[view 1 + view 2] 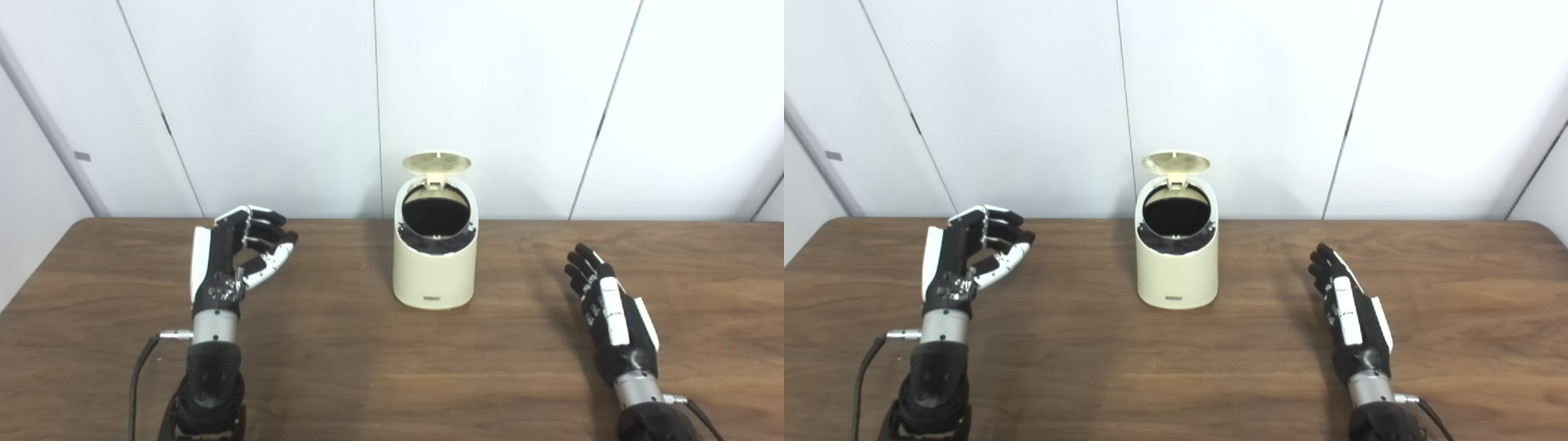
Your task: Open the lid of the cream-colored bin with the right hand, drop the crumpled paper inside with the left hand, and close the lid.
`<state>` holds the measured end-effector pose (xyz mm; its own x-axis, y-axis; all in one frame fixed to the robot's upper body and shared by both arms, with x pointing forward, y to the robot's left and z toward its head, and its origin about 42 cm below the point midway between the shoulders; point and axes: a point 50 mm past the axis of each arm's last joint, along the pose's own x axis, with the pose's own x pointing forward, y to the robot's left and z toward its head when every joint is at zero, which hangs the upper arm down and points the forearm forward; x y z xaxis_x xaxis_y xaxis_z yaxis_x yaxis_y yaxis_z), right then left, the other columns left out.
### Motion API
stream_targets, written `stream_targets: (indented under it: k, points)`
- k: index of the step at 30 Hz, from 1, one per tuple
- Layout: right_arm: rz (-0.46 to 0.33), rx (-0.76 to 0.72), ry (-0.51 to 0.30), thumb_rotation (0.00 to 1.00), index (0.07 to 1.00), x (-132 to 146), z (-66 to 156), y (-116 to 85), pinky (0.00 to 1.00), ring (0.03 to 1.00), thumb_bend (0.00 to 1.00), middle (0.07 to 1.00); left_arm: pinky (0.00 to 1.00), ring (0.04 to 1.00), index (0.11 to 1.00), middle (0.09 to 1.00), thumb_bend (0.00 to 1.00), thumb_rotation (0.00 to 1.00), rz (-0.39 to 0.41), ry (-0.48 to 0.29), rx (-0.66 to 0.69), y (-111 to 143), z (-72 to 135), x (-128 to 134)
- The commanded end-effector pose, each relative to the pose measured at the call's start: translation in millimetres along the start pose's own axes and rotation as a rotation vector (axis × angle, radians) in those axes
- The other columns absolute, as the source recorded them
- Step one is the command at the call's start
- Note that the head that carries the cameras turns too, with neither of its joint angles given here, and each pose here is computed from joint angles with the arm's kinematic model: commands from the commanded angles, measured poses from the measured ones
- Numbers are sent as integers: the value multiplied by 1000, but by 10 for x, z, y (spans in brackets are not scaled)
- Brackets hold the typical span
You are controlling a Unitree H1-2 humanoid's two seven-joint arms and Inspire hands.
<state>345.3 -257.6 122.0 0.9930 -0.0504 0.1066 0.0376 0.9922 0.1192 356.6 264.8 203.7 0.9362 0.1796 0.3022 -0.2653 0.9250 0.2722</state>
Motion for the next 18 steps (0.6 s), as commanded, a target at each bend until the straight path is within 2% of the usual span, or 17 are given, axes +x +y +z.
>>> stream_targets:
  k: [1,4,7,12,16,18]
  points:
    - [-12,23,41,896,889,-175,-176,-24,963,911,436,898,610,688,658,734,497,270,-30,-68,-92,58,149,37]
    - [-16,23,41,908,899,-175,-163,-24,969,919,420,910,735,798,827,832,483,473,-86,-48,-196,103,58,-34]
    - [-18,20,34,902,897,-179,-153,-19,961,918,414,911,877,894,931,923,494,627,-125,-18,-268,157,-34,-117]
    - [-11,25,27,900,899,-198,-139,-12,968,922,419,916,987,973,995,993,560,749,-145,21,-358,219,-148,-266]
    - [-13,24,19,893,899,-210,-135,-27,965,921,425,911,1000,999,1000,1000,558,879,-126,44,-358,239,-294,-398]
    - [-12,22,18,895,898,-215,-131,-35,966,922,429,911,1000,1000,1000,1000,539,900,-117,50,-369,236,-370,-456]
